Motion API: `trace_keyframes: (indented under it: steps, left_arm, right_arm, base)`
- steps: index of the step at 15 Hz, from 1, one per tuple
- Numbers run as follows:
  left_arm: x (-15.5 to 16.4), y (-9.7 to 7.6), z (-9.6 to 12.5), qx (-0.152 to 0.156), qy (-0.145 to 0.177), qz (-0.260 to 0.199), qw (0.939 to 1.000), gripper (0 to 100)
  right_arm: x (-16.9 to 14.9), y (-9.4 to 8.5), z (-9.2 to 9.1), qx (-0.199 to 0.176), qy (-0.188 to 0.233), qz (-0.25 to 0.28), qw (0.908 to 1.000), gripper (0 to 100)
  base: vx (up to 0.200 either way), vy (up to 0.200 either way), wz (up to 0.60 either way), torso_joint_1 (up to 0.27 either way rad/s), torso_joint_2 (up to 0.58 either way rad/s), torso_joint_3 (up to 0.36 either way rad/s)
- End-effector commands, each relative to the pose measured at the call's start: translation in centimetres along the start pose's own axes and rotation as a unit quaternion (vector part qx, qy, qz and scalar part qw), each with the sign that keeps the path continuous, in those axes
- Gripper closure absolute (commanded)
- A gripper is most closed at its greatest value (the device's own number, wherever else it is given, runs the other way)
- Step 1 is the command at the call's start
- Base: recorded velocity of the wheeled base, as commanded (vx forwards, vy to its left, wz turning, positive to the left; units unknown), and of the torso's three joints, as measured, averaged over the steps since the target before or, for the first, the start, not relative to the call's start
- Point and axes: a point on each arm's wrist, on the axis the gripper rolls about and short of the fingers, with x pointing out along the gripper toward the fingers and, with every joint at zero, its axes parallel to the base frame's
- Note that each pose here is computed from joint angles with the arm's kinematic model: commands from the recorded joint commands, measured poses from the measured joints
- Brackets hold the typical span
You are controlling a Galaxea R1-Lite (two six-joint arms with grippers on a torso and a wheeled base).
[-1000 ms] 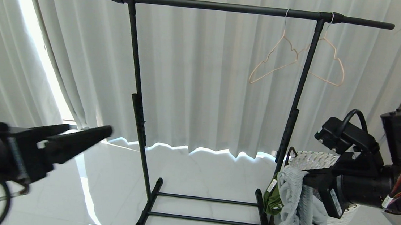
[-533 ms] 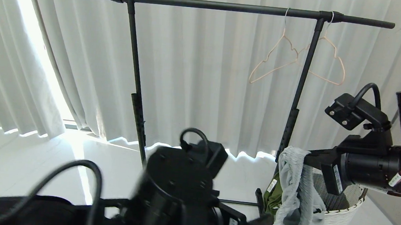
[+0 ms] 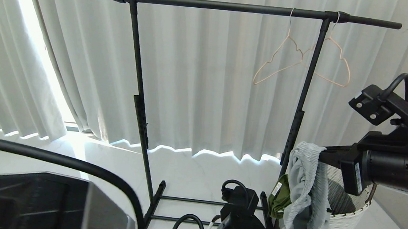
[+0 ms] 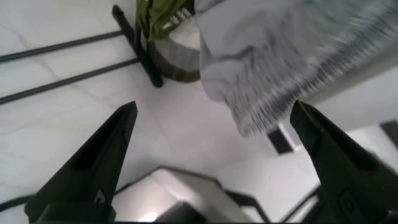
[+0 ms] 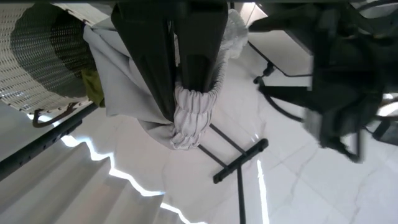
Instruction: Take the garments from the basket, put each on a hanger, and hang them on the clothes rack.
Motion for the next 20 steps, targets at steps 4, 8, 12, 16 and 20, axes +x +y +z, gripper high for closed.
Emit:
trace_keyframes:
  steps: [4,8,12,16,20]
  left_arm:
    - [4.9,2.5,-3.1,-0.013,0.014,0.037,0.9991,0]
    - [5.4,2.5,-3.4,-0.012,0.016,0.036,0.9991,0]
    - [3.5,1.9,-3.8,0.002,0.008,0.056,0.9984,100]
    - [-4.8,-1.5,1.3,-0.007,-0.084,-0.024,0.9961,100]
    - [-15.5,-5.6,6.8,0.037,-0.130,-0.111,0.9846,100]
  right_arm:
    - [-0.5,0.0,0.1,0.018,-0.008,0.000,0.9998,100]
    - [-1.3,0.0,0.2,0.018,-0.017,-0.002,0.9997,100]
    - [-1.7,-0.7,0.0,0.026,-0.017,-0.020,0.9993,100]
    - [-2.2,-1.5,-0.7,0.032,-0.008,-0.039,0.9987,100]
    - [-3.5,-1.5,-2.3,0.038,-0.003,-0.049,0.9981,100]
  base:
    - [0.000,0.000,0.00,0.000,0.00,0.000]
    - [0.000,0.000,0.00,0.000,0.00,0.000]
    - [0.000,0.000,0.00,0.000,0.00,0.000]
    - [0.000,0.000,0.00,0.000,0.00,0.000]
    - [0.000,0.000,0.00,0.000,0.00,0.000]
